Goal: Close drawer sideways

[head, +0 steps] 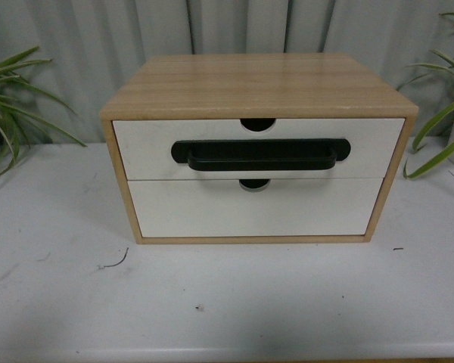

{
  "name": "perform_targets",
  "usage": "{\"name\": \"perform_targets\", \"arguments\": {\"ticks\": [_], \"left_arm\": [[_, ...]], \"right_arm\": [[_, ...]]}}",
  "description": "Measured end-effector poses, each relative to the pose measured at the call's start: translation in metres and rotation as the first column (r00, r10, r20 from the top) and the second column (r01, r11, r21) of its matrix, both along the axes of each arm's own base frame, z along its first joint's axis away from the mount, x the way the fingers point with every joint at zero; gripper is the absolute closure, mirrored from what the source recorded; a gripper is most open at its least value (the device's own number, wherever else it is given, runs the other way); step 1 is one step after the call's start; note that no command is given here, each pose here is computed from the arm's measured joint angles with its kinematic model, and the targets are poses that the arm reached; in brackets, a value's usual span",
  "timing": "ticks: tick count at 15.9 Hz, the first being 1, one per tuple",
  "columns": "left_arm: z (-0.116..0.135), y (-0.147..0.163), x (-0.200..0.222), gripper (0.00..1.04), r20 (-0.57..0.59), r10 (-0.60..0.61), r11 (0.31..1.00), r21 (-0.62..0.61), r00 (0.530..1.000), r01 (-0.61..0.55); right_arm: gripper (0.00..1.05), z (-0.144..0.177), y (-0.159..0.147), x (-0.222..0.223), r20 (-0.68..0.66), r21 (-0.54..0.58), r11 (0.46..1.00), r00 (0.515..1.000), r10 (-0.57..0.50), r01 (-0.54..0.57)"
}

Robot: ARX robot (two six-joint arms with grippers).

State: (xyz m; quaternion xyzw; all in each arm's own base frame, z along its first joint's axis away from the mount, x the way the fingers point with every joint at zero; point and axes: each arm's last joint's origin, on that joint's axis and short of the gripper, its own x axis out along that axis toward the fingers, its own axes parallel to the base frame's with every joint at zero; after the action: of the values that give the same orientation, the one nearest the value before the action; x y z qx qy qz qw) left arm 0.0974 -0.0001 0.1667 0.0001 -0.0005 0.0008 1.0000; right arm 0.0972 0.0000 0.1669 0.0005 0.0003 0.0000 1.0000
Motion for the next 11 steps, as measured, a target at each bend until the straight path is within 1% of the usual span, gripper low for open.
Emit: {"name": "perform_targets", "arguments": {"ticks": [7,8,9,11], "left_arm": [[0.0002,-0.0001,0.0000,1.03,0.001,-0.003,1.000,0.000,1.000,0.003],[0.0002,-0.0001,0.0000,1.03,0.001,-0.003,1.000,0.000,1.000,0.003],[0.0002,-0.0001,0.0000,0.90,0.001,-0.003,1.000,0.000,1.000,0.003],[0.0002,-0.0001,0.0000,0.72,0.001,-0.003,1.000,0.000,1.000,0.003]], "right_arm": [[1.03,0.0006,0.0000,-0.0001,0.006,-0.001,1.000,1.000,0.000,0.000],[1.00,0.0006,0.0000,-0.0001,0.006,-0.002,1.000,1.000,0.000,0.000],[0.87,0.0006,0.0000,-0.0001,0.006,-0.002,1.000,1.000,0.000,0.000],[0.69,0.0006,0.0000,-0.0001,0.006,-0.002,1.000,1.000,0.000,0.000]]}}
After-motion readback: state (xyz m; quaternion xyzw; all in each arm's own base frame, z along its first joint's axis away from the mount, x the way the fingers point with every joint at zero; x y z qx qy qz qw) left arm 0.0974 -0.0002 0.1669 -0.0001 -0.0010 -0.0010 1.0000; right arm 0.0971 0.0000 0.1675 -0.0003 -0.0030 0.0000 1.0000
